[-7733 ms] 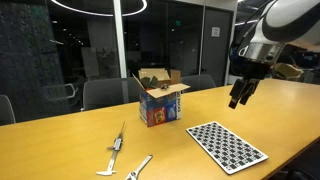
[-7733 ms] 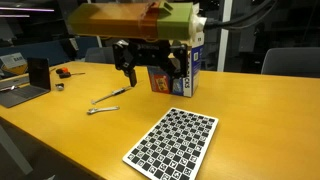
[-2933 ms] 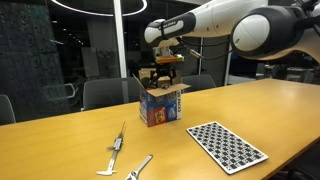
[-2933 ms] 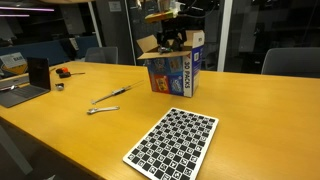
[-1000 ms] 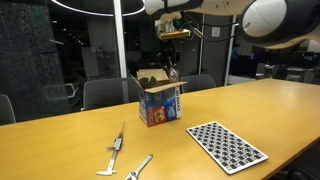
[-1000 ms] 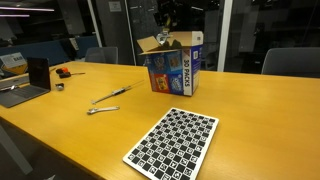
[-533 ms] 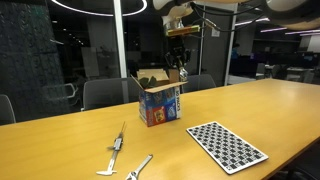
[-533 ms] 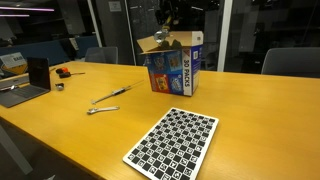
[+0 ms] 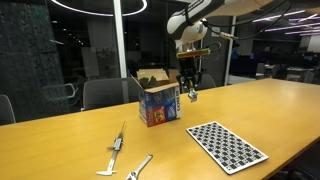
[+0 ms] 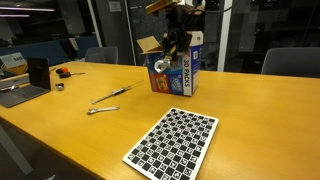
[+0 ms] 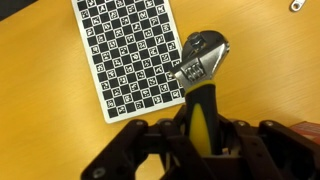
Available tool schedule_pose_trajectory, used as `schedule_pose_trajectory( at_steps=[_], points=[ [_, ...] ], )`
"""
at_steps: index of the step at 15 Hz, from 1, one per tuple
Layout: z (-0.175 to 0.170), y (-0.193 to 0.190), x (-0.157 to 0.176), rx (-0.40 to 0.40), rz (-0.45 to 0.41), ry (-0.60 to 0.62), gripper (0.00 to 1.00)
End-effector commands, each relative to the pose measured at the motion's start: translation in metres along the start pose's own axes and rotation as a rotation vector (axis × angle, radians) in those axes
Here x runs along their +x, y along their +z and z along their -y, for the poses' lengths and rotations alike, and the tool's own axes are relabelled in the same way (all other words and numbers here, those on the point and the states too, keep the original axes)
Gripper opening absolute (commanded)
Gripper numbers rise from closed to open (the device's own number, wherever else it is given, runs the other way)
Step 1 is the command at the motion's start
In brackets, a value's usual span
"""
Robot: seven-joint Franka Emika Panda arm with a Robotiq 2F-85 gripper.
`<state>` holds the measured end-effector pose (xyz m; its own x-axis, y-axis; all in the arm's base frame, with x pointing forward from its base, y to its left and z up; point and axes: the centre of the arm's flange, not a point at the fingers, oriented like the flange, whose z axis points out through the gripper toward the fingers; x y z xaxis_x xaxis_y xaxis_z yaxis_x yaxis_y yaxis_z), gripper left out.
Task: Remove the tool from the blue box
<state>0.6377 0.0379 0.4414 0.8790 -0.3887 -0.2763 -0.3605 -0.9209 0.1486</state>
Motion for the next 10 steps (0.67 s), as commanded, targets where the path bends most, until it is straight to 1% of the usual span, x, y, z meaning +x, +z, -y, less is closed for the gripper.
schedule_pose_trajectory(
  at_steps=[1,4,5,6,7,10],
  points=[
    [-0.041,0.062,-0.040,0.070,-0.068,0.081,0.18],
    [-0.052,0.101,-0.033,0.167,-0.155,0.083,0.18],
    [-0.054,0.113,-0.033,0.191,-0.181,0.082,0.19],
    [-0.057,0.126,-0.032,0.210,-0.201,0.083,0.18],
    [-0.059,0.139,-0.033,0.227,-0.217,0.087,0.20],
    [-0.070,0.188,-0.043,0.263,-0.232,0.098,0.18]
  ],
)
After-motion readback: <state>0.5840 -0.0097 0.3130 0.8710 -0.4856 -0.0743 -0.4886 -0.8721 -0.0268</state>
